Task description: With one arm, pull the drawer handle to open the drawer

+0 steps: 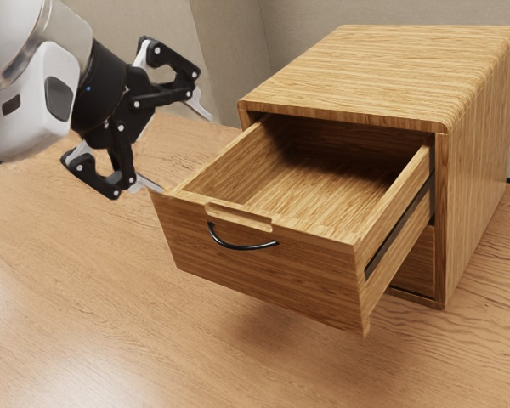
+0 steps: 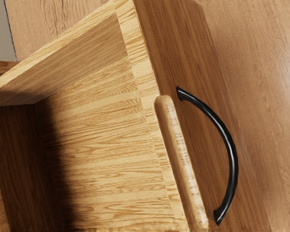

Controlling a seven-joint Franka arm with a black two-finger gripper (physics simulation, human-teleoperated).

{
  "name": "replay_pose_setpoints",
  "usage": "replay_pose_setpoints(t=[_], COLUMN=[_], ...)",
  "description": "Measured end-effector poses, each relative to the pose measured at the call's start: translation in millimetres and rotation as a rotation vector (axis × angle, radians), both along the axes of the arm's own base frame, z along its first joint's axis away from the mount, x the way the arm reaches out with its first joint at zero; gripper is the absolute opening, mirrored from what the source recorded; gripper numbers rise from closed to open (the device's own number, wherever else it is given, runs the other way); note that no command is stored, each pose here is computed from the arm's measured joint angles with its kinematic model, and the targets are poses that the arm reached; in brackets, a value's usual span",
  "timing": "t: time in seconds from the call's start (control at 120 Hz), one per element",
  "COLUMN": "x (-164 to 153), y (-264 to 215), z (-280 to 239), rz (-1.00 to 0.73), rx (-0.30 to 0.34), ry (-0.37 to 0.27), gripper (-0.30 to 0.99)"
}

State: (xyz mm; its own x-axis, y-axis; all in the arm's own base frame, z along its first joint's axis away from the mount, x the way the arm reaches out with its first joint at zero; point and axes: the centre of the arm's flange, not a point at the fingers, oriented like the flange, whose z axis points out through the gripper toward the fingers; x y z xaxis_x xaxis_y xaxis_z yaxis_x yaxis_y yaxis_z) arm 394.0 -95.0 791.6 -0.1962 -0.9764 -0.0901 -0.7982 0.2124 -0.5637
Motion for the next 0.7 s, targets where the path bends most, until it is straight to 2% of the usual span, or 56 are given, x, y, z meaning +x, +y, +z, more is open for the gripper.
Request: replay_pose_setpoints(t=[0.075, 0.15, 0.217, 0.3, 0.417, 0.5, 0.7], x=[10.7, 30.6, 33.9, 33.1, 54.8, 62.7, 59.1], y=[8.7, 19.4, 25.7, 28.7, 45.4, 61.2, 72.9], z=[9.8, 1.4, -1.8, -1.8, -28.2, -35.0, -38.8], rz=[0.07, 0.179, 0.277, 0.382, 0.548, 0.657, 0.817], rx=[-0.028, -0.057, -0.075, -0.082, -0.082, -0.094, -0.118], ry=[0.081, 0.202, 0.296, 0.38, 0.503, 0.543, 0.581], gripper=[0.69, 0.69, 0.69, 0.69, 0.69, 0.69, 0.69])
